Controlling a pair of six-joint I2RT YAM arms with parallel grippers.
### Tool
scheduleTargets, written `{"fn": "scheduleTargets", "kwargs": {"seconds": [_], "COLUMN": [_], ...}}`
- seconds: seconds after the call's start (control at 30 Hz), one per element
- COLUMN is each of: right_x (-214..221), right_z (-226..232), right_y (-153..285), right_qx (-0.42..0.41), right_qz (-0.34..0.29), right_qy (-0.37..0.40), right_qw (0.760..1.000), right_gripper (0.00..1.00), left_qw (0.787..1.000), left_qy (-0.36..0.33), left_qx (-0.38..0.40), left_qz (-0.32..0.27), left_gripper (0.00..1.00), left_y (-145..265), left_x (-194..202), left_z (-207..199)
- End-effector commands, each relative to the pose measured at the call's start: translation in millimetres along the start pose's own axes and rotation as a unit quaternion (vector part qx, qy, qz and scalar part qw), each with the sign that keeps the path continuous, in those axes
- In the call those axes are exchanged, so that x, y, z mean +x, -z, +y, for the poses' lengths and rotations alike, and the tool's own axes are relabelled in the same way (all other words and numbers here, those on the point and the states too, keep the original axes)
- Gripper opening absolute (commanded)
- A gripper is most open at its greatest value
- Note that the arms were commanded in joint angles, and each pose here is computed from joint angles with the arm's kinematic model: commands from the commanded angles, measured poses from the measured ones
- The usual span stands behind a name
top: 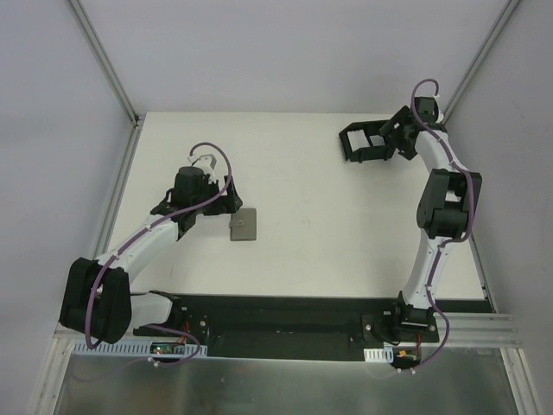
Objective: Put the credit cards into the card holder
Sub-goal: Move the storage box to the center of the board.
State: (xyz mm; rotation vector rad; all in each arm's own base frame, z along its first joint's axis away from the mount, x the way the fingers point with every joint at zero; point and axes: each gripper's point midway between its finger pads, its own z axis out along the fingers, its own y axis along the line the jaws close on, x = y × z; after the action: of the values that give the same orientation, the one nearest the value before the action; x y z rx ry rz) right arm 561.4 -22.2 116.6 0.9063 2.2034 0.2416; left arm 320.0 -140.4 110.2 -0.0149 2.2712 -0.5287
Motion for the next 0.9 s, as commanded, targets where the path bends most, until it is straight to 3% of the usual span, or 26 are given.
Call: {"fn": "scheduleTargets", "kwargs": {"seconds": [0.0, 0.87], "right_x": [-2, 27], "right_z": [-2, 8], "right_y": [-10, -28], "right_qx": [0.012, -0.006], "right_qz": [0.003, 0.037], "right_qy": [-0.009, 0.038], "right_qw": [1.0, 0.999], "right_gripper": [0.88, 0.77], "left_qw": [0.999, 0.999], "left_qy": [-0.018, -0.024], "left_qx": [0.001, -0.017], "left_qz": [-0.028, -0.041], "left_gripper": [0.94, 0.95], "left_y": [7, 12], "left_x": [-10, -10], "left_z": [-3, 6]}}
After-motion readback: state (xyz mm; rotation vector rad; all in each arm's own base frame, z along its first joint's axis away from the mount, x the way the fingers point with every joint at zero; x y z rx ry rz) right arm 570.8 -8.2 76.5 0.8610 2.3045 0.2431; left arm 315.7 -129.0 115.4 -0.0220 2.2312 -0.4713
